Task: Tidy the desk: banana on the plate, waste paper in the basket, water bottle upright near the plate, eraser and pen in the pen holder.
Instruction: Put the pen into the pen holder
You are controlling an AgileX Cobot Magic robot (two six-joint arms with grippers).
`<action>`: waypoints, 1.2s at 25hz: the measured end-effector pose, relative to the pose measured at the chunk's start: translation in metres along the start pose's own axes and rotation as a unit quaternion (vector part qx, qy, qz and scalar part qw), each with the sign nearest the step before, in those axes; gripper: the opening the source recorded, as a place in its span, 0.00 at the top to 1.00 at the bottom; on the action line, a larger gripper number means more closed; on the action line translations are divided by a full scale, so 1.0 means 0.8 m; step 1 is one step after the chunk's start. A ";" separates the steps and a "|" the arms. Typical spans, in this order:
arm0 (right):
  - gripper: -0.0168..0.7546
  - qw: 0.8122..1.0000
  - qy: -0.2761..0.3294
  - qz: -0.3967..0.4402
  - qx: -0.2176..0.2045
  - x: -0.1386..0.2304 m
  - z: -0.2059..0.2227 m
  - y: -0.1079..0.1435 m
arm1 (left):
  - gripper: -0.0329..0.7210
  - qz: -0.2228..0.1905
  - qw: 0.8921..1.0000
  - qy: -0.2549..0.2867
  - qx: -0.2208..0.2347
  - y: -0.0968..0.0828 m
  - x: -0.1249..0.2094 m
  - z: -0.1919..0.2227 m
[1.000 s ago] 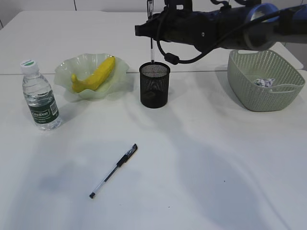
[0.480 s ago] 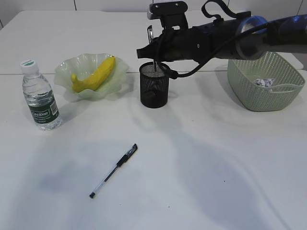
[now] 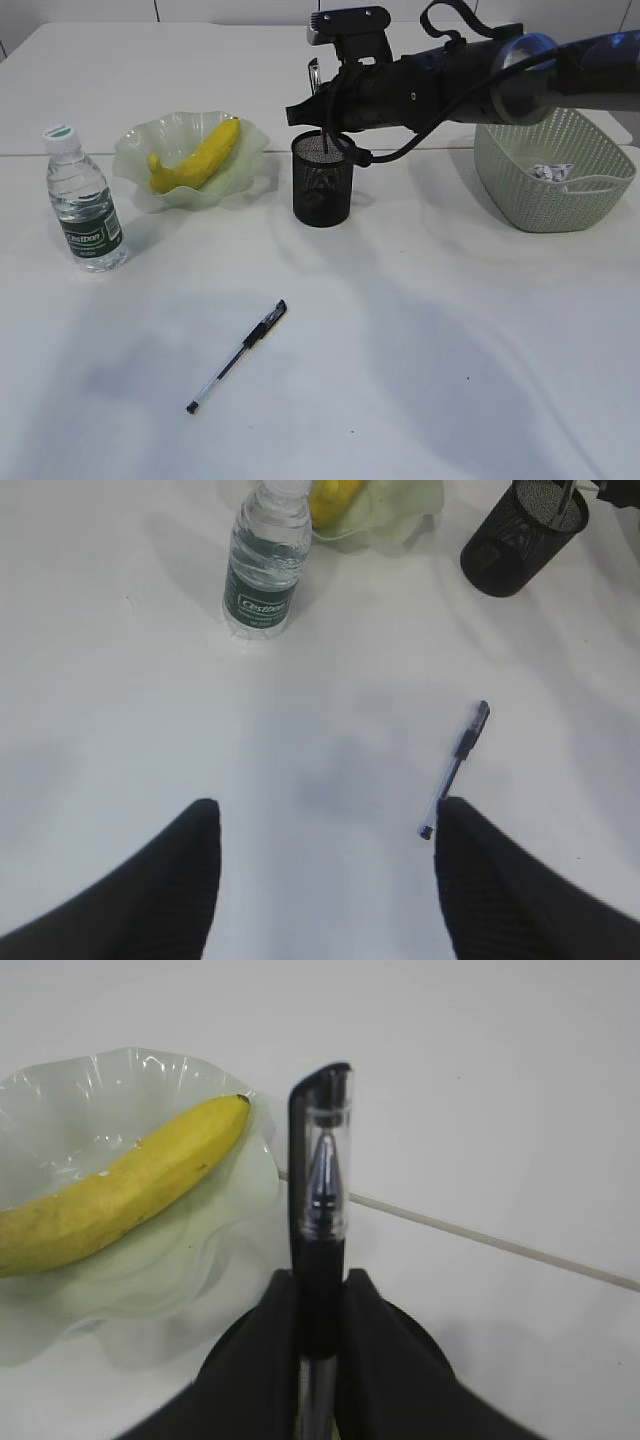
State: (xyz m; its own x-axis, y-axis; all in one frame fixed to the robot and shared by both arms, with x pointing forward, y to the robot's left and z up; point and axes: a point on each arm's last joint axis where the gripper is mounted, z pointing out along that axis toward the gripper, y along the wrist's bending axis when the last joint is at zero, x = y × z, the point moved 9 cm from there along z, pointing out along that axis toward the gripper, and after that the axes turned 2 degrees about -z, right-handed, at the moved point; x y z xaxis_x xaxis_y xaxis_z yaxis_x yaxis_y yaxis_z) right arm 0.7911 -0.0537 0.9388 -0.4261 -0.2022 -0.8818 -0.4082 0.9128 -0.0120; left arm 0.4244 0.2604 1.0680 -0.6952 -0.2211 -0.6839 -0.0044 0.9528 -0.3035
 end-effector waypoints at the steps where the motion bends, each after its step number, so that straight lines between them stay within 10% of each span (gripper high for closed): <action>1: 0.87 1.000 0.000 0.000 0.000 0.000 0.000 0.000 | 0.32 0.000 1.000 0.000 0.000 0.000 0.000 0.000; 7: 0.66 1.000 0.002 0.000 0.000 0.001 0.000 0.000 | 0.32 0.000 1.000 0.000 0.000 0.000 0.000 0.000; 17: 0.63 1.000 0.022 -0.001 0.001 -0.006 -0.016 -0.001 | 0.32 -0.001 1.000 0.000 0.001 0.000 0.000 0.000; 30: 0.67 0.971 0.237 0.002 0.009 0.004 -0.155 -0.006 | 0.35 0.001 1.000 -0.010 0.004 -0.003 -0.007 -0.004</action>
State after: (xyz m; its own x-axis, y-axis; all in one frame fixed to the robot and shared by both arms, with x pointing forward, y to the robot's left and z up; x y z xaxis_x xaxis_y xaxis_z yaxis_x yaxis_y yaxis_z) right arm 0.6919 -0.1023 0.9946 -0.7530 -0.3359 -0.5658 -0.3933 0.9191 -0.0222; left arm 0.4258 0.2600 1.0749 -0.6804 -0.2241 -0.6978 0.0016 0.9516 -0.3072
